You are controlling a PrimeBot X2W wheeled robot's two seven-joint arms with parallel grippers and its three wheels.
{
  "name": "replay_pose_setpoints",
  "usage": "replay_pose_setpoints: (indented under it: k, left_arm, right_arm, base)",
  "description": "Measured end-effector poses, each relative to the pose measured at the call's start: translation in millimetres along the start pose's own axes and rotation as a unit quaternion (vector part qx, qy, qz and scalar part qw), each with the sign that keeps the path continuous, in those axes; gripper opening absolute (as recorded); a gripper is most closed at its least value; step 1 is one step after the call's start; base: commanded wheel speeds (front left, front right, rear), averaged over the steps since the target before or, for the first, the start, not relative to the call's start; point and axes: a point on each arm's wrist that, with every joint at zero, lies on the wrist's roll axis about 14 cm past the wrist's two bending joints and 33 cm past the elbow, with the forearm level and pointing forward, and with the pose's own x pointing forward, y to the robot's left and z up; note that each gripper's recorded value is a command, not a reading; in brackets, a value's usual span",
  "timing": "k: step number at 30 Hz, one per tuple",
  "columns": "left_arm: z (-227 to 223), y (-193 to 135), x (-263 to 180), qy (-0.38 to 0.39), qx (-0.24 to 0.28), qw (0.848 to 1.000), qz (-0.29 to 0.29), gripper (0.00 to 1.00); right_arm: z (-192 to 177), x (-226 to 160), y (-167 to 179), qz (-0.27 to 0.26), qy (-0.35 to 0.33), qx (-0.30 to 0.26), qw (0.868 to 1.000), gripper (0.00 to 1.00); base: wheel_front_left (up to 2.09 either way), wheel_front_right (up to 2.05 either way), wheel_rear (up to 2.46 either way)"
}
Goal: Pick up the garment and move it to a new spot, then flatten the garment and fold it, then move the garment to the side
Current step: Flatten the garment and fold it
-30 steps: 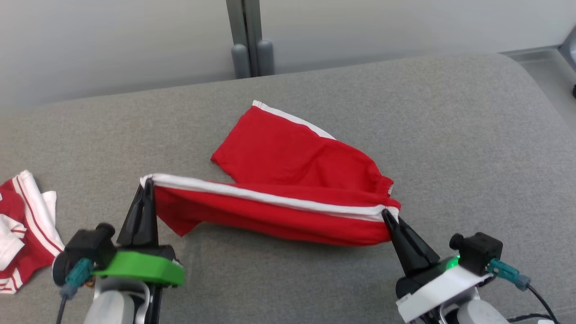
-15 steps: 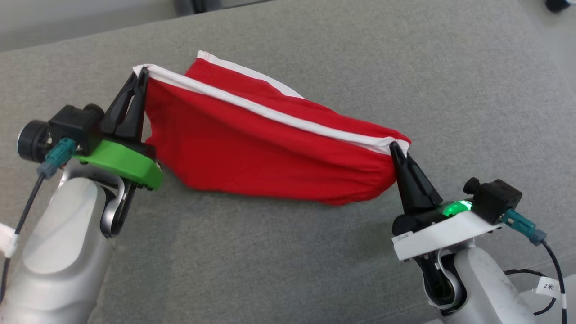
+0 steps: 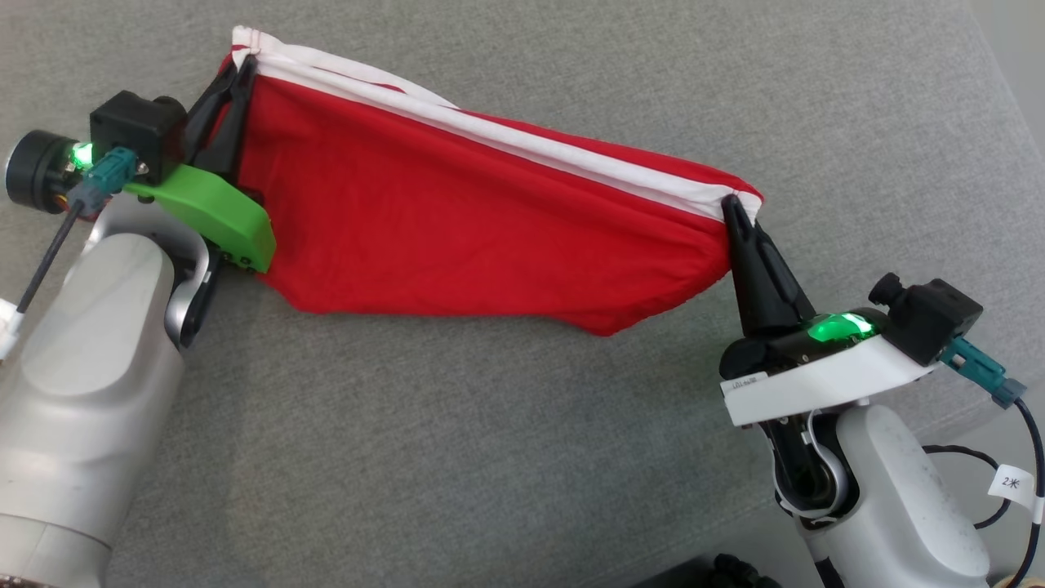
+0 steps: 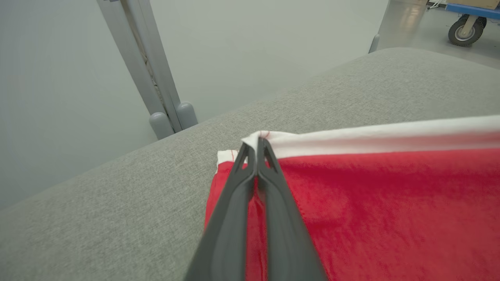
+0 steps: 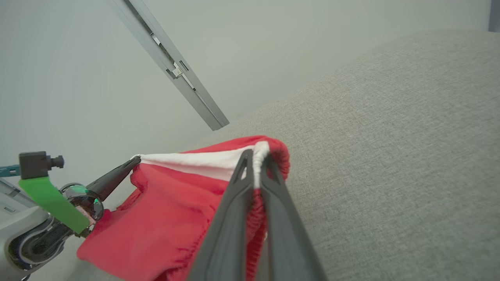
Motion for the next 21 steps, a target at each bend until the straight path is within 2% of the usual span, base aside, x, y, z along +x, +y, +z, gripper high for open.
replay_pose_setpoints:
  k: [7, 14, 18, 19, 20, 21]
  left_arm:
    - [-11.2, 10.2, 20.4, 0.013, 0.013, 1.000, 0.004, 0.00]
    - [-6.8, 23.1, 18.1, 0.018, 0.032, 0.999, 0.018, 0.00]
    - [-7.4, 19.5, 15.5, 0.022, 0.033, 0.999, 0.014, 0.00]
    - [-7.1, 16.0, 15.3, 0.021, 0.032, 0.999, 0.010, 0.09]
    - [-7.1, 12.1, 15.2, 0.021, 0.029, 0.999, 0.006, 0.40]
    - [-7.0, 9.7, 14.8, 0.021, 0.025, 0.999, 0.004, 0.50]
  right_arm:
    - [-3.8, 5.0, -6.9, -0.008, 0.004, 0.004, 1.000, 0.00]
    - [-9.0, 13.2, 5.5, 0.012, 0.011, 0.010, 1.000, 0.00]
    - [-20.5, 14.5, 6.8, 0.014, 0.028, 0.011, 0.999, 0.00]
    - [-23.7, 15.0, 6.8, 0.015, 0.033, 0.011, 0.999, 0.00]
    - [-27.4, 14.7, 6.1, 0.013, 0.039, 0.011, 0.999, 0.00]
    - [-30.0, 14.5, 5.8, 0.013, 0.043, 0.012, 0.999, 0.18]
  base:
    - [0.00, 0.00, 0.00]
    - [0.00, 0.00, 0.00]
    - [0.00, 0.00, 0.00]
    - [0.00, 0.00, 0.00]
    - [0.00, 0.00, 0.00]
    - [0.00, 0.00, 0.00]
